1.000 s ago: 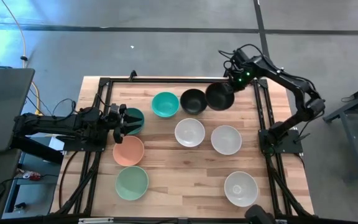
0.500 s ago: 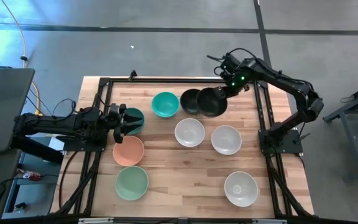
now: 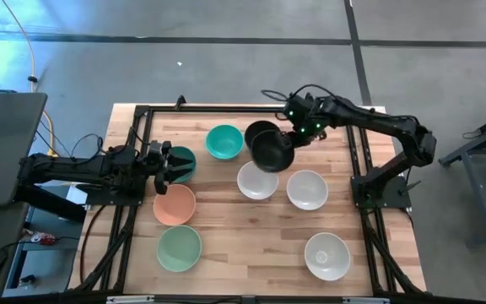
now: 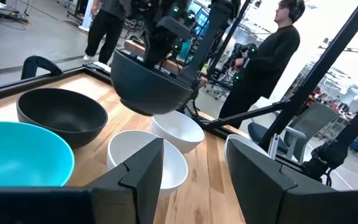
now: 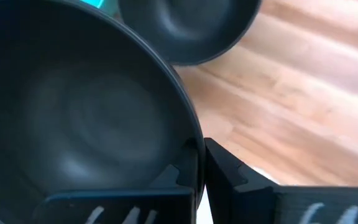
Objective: Nest bowls inside each other
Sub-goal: Stack the right black bowl on top of the left white bowl
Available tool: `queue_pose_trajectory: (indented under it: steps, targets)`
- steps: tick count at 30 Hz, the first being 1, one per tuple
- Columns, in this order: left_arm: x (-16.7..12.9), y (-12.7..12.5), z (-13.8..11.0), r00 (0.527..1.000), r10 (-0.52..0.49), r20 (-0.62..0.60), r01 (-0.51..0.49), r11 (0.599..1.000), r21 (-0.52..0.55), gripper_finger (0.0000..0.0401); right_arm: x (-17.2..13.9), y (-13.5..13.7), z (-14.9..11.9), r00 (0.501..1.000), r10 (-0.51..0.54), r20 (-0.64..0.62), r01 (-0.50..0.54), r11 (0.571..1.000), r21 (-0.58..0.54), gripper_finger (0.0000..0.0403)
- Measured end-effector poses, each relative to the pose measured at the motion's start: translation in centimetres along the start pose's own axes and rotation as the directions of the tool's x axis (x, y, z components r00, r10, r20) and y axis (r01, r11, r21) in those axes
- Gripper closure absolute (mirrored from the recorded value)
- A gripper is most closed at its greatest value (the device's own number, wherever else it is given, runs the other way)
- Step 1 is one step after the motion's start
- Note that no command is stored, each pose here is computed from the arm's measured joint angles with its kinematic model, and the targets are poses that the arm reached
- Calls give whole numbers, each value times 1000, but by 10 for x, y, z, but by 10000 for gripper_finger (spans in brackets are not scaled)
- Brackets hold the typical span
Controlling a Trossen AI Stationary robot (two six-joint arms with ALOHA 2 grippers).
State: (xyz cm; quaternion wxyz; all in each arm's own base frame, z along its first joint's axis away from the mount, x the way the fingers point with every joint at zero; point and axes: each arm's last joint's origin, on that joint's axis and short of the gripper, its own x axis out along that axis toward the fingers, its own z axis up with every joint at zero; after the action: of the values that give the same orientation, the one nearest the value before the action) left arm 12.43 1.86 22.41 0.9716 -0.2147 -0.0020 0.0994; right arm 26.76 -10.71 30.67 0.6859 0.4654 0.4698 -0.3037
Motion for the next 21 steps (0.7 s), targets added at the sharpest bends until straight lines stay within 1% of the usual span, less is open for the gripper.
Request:
queue_pose_trajectory:
  steps: [4, 10, 14, 21]
  targets:
    - [0, 0, 0, 1000, 0, 0, 0, 1000, 0, 236, 10, 14, -8, 1000, 14, -10, -14, 1000, 25, 402]
    - [0, 0, -1, 1000, 2, -6, -2, 1000, 0, 236, 40, 33, -13, 998, 11, -68, -9, 1000, 30, 402]
    - [0, 1, -3, 999, 7, -34, -7, 1000, 2, 236, 59, 40, -18, 994, -17, -113, 20, 999, 32, 402]
    - [0, 3, -7, 997, 13, -82, -13, 1000, 4, 236, 81, 47, -24, 987, -70, -148, 74, 997, 22, 402]
